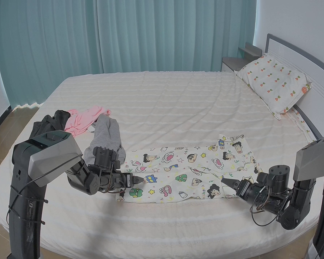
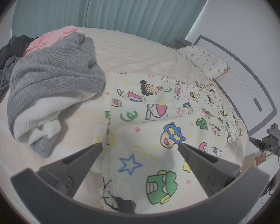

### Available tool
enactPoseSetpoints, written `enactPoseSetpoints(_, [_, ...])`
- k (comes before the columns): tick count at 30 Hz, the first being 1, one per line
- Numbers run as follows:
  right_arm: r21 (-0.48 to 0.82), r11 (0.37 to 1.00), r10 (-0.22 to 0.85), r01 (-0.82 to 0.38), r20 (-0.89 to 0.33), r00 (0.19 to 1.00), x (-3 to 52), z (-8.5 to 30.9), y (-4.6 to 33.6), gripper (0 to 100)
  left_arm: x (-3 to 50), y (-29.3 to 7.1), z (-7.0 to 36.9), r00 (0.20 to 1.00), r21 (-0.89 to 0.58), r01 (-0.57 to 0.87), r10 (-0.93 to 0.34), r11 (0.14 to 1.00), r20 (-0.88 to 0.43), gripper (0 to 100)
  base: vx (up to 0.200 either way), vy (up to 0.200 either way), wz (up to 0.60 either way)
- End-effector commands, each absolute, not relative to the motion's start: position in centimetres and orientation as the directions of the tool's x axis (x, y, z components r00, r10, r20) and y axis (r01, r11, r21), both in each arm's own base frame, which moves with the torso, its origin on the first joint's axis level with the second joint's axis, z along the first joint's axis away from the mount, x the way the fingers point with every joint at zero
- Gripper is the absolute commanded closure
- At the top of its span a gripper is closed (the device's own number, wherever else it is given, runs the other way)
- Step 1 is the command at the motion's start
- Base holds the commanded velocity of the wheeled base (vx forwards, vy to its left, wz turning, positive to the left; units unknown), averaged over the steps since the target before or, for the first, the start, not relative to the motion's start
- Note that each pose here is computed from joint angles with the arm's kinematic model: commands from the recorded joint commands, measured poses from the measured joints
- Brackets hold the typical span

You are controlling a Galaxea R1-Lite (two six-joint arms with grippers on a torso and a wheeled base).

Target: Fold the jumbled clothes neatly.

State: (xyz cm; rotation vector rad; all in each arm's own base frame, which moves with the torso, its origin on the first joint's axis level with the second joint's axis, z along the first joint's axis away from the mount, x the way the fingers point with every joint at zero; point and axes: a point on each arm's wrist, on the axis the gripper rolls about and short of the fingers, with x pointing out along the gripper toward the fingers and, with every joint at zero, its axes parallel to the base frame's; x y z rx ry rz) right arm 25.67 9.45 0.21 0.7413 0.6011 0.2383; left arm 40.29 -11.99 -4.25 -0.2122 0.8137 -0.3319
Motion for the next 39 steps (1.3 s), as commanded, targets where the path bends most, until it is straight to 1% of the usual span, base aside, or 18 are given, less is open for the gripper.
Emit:
enactPoseSetpoints(1, [0.695,0.719,0.409,-0.003,-0.419,0.811,25.7,0.2,9.5,0,40.6,-11.5,-4.3,0.647,-0.310,0.196,-0.360,0.930,-0.672,0,0.000,0.000,0.00])
enactPoseSetpoints(10, [0.694,0.720,0.408,0.001,-0.425,0.808,25.7,0.1,9.5,0,40.3,-12.4,-4.3,0.638,-0.311,0.216,-0.375,0.925,-0.672,0,0.000,0.000,0.00])
enactPoseSetpoints(21, [0.693,0.720,0.408,0.001,-0.425,0.808,25.7,0.1,9.5,0,40.3,-12.2,-5.1,0.628,-0.314,0.202,-0.369,0.928,-0.685,0,0.000,0.000,0.00])
enactPoseSetpoints(22, [0.693,0.720,0.408,0.001,-0.425,0.808,25.7,0.1,9.5,0,40.2,-12.3,-5.1,0.627,-0.314,0.203,-0.369,0.927,-0.686,100,0.000,0.000,0.00])
enactPoseSetpoints(29, [0.693,0.721,0.409,0.001,-0.426,0.807,25.7,0.0,9.6,0,40.1,-12.2,-5.3,0.621,-0.315,0.197,-0.367,0.929,-0.693,100,0.000,0.000,0.00])
enactPoseSetpoints(32, [0.693,0.720,0.409,0.000,-0.425,0.808,25.7,0.1,9.5,0,39.7,-11.5,-5.5,0.613,-0.313,0.178,-0.354,0.933,-0.707,100,0.000,0.000,0.00])
enactPoseSetpoints(39, [0.693,0.721,0.410,0.001,-0.428,0.806,25.7,0.0,9.5,0,38.7,-10.6,-4.6,0.610,-0.308,0.165,-0.342,0.937,-0.715,100,0.000,0.000,0.00])
